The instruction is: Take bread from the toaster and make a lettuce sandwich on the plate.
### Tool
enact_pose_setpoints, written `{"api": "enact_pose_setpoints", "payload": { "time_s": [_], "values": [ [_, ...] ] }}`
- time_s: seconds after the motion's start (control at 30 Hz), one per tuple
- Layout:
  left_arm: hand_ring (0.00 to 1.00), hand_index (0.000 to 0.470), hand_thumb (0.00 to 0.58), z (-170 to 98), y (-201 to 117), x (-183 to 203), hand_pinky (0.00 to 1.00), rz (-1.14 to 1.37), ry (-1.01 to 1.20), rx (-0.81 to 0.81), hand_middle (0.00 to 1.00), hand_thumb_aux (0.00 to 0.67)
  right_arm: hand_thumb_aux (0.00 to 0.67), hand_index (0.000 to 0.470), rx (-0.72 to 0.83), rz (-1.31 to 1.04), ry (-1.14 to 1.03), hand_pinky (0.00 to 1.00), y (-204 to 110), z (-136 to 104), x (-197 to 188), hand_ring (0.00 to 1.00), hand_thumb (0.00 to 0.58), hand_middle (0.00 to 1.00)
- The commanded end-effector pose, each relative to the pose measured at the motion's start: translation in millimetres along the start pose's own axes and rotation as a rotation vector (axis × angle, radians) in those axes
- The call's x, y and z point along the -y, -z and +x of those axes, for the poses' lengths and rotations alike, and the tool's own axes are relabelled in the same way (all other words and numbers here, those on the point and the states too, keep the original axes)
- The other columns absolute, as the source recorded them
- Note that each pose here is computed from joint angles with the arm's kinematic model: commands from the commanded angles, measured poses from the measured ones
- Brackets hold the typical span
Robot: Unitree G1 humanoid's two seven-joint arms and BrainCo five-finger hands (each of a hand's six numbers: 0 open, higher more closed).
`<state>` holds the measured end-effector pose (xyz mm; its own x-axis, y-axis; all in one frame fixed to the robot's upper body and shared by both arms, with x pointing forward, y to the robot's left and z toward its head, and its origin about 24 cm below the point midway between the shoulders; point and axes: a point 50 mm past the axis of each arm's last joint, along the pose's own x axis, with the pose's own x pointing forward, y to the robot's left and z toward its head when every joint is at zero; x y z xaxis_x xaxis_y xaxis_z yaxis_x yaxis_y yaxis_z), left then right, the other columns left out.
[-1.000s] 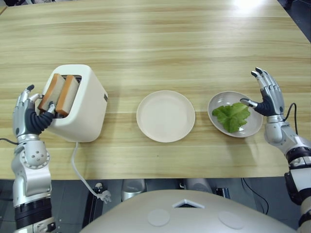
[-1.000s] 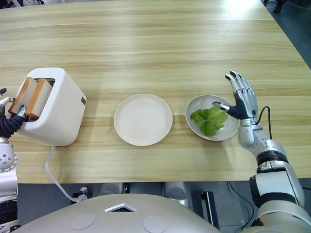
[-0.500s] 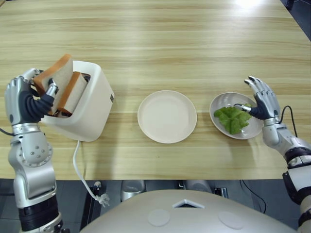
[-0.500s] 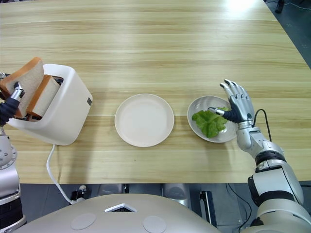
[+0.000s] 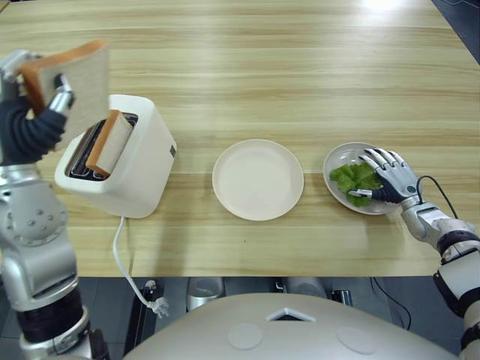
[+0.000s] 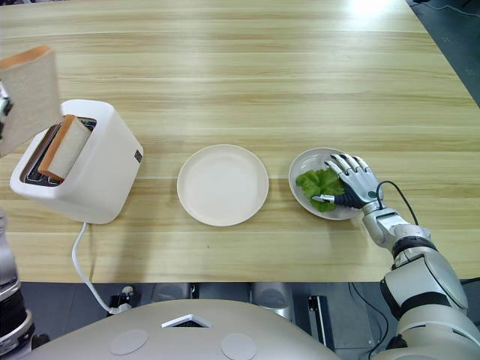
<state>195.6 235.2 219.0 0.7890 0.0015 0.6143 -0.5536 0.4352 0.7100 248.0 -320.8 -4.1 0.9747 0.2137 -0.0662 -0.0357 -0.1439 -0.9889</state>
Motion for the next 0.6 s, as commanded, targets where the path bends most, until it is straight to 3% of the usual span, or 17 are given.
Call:
{"api": "enact_pose_setpoints", "payload": {
  "time_s": [0.03, 0.07, 0.1, 0.13, 0.4, 0.6],
  "values": [
    [1.00, 0.460, 0.580, 10, -24, 24, 1.00, -0.150, 0.099, 0.082, 1.00, 0.670, 0.478, 0.328, 0.004, -0.035, -0.032, 0.00, 2, -3, -3, 0.00, 0.532, 0.00],
    [1.00, 0.460, 0.580, 13, -31, 32, 1.00, -0.210, 0.132, 0.097, 1.00, 0.670, 0.478, 0.328, 0.003, -0.036, -0.031, 0.00, 2, -3, -3, 0.00, 0.532, 0.00],
    [1.00, 0.460, 0.580, 15, -36, 39, 1.00, -0.259, 0.161, 0.106, 1.00, 0.670, 0.625, 0.429, 0.002, -0.036, -0.028, 0.00, 2, -2, -3, 0.00, 0.577, 0.00],
    [1.00, 0.460, 0.580, 16, -40, 47, 1.00, -0.314, 0.200, 0.111, 1.00, 0.670, 0.670, 0.460, 0.002, -0.037, -0.027, 0.00, 2, -2, -3, 0.00, 0.580, 0.00],
    [1.00, 0.460, 0.580, 6, -42, 141, 1.00, -0.558, 0.576, 0.001, 1.00, 0.670, 0.670, 0.460, 0.006, -0.009, 0.004, 0.00, -5, 5, -1, 0.00, 0.580, 0.00],
    [1.00, 0.460, 0.580, -10, -29, 177, 1.00, -0.657, 0.722, -0.112, 1.00, 0.670, 0.670, 0.460, 0.012, 0.013, 0.058, 0.00, -7, 14, 7, 0.00, 0.580, 0.00]
  ]
}}
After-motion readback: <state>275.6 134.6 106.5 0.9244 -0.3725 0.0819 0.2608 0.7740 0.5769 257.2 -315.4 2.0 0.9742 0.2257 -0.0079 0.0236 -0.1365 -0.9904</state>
